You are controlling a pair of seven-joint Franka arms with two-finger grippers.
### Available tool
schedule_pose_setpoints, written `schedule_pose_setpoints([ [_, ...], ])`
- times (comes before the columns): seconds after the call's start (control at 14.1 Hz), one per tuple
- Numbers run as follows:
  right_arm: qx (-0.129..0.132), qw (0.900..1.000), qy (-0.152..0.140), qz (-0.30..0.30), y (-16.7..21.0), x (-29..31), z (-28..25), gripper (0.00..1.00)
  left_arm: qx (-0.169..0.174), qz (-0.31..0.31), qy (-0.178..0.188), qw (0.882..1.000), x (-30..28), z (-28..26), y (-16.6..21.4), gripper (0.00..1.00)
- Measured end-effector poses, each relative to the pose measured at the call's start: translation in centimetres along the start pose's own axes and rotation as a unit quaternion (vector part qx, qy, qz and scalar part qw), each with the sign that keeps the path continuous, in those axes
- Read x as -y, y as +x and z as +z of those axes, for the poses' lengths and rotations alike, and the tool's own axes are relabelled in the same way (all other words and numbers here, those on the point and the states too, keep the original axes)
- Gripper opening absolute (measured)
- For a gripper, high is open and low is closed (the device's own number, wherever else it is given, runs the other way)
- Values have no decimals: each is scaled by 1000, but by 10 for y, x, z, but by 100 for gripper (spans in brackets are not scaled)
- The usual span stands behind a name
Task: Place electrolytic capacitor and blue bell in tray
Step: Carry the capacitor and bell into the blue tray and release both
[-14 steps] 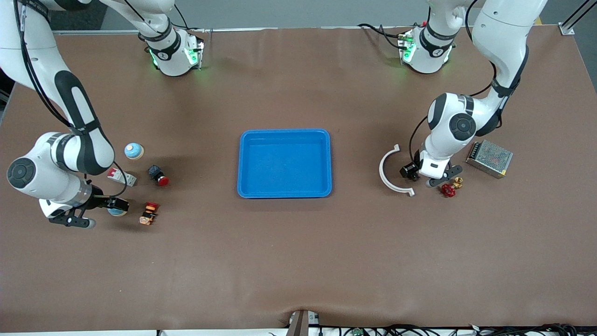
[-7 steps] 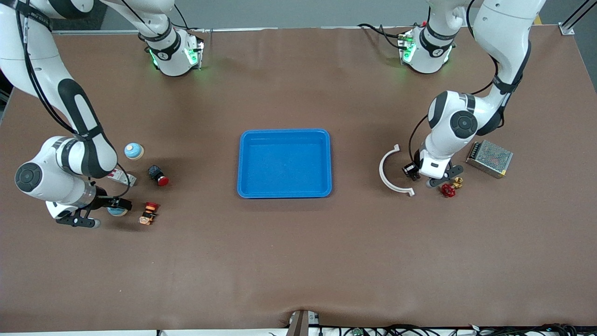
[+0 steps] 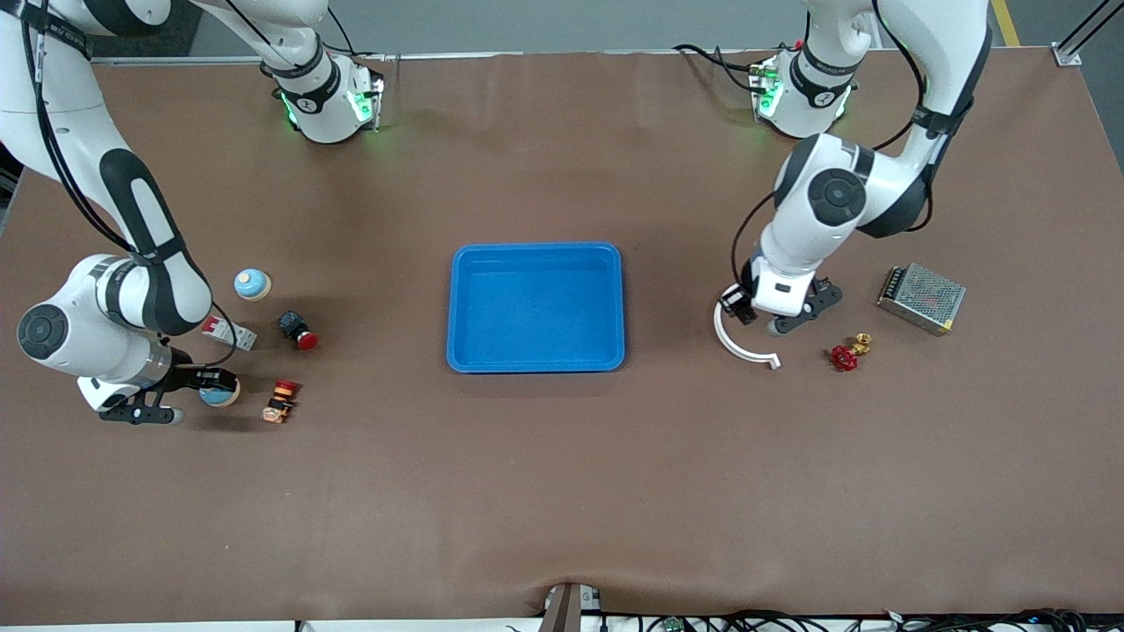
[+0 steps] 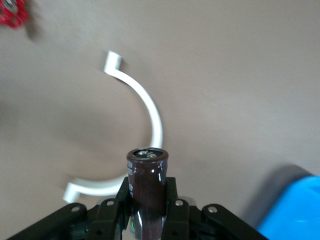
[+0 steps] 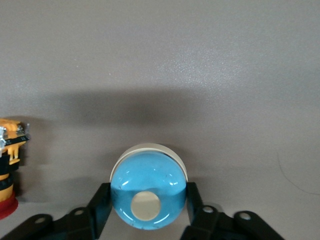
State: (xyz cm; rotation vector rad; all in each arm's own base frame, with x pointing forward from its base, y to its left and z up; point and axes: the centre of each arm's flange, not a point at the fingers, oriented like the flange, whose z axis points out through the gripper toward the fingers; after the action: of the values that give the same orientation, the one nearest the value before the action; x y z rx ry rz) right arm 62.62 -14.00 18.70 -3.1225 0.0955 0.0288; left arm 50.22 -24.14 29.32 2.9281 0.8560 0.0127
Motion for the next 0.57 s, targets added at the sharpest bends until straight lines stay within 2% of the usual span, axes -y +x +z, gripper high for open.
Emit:
schedule_pose_setpoints([
  [0.28,8,1000,3,-4,2,5,-3,63,8,-51,-23,998,-57,-4,-40,30],
  [0.42,50,999,17,-5,6,16,-22,63,14,-72,-37,997,-87,-7,-62,30],
  [0.57,96,993,67,20,12,36,-60,63,22,-89,-46,995,-113,-7,-85,30],
])
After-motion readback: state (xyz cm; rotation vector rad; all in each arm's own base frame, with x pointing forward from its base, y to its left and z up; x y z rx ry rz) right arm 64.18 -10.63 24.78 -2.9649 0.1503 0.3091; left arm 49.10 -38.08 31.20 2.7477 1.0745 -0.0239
